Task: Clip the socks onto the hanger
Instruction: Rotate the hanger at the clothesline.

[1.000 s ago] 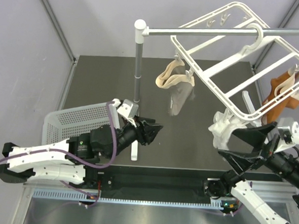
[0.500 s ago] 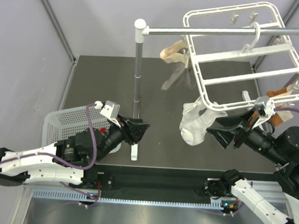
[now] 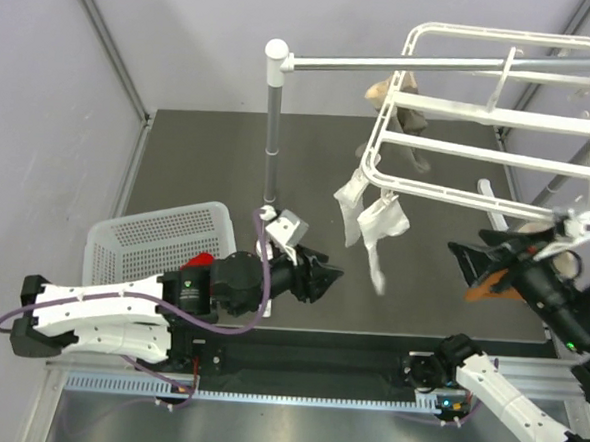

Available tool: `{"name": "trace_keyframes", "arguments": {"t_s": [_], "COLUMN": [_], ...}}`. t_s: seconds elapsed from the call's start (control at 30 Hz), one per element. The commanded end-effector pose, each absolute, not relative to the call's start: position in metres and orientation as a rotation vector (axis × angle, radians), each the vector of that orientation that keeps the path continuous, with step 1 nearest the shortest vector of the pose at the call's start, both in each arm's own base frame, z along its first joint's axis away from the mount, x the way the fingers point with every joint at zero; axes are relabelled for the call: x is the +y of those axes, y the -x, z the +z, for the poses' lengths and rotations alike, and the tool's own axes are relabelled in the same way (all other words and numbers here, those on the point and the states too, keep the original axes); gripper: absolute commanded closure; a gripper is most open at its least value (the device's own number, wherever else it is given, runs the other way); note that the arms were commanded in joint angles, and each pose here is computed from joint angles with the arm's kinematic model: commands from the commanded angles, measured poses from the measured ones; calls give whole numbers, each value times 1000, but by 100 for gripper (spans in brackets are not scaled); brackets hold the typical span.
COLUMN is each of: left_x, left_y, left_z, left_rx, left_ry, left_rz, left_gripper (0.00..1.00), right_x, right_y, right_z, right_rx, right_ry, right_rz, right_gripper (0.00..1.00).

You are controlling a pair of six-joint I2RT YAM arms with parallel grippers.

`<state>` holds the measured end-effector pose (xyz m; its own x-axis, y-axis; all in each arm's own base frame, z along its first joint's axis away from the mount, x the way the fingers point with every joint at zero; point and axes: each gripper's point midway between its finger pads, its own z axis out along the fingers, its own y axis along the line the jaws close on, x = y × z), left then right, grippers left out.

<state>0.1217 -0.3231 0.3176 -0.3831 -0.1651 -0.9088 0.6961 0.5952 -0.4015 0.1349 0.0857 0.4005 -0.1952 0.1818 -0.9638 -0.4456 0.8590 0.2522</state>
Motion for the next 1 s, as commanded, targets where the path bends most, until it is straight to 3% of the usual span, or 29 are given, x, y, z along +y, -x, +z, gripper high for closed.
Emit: {"name": "trace_keyframes", "arguments": {"t_s": [0.0,0.27,0.63,0.97], "left_x": [-354,-395,-436,-489], "left_y": [-96,-88,-81,-76], "left_z": [382,397,425,432], "left_rx": [1522,1458,1375,1261], "left_ry": [-524,-600,-582,-617], "left_rz": [-1232,-1296,-1430,-1489], "left_gripper": [50,53,44,44], "right_x": [49,11,49,-74], "right_y": [-92,-28,-32,-65], "right_z": [449,520,501,493], "right_rx": [1534,1303,1326,1423], "right_ry": [211,199,332,-249], "right_rz": [512,530,671,125], "right_gripper": [30,28,23,23]}}
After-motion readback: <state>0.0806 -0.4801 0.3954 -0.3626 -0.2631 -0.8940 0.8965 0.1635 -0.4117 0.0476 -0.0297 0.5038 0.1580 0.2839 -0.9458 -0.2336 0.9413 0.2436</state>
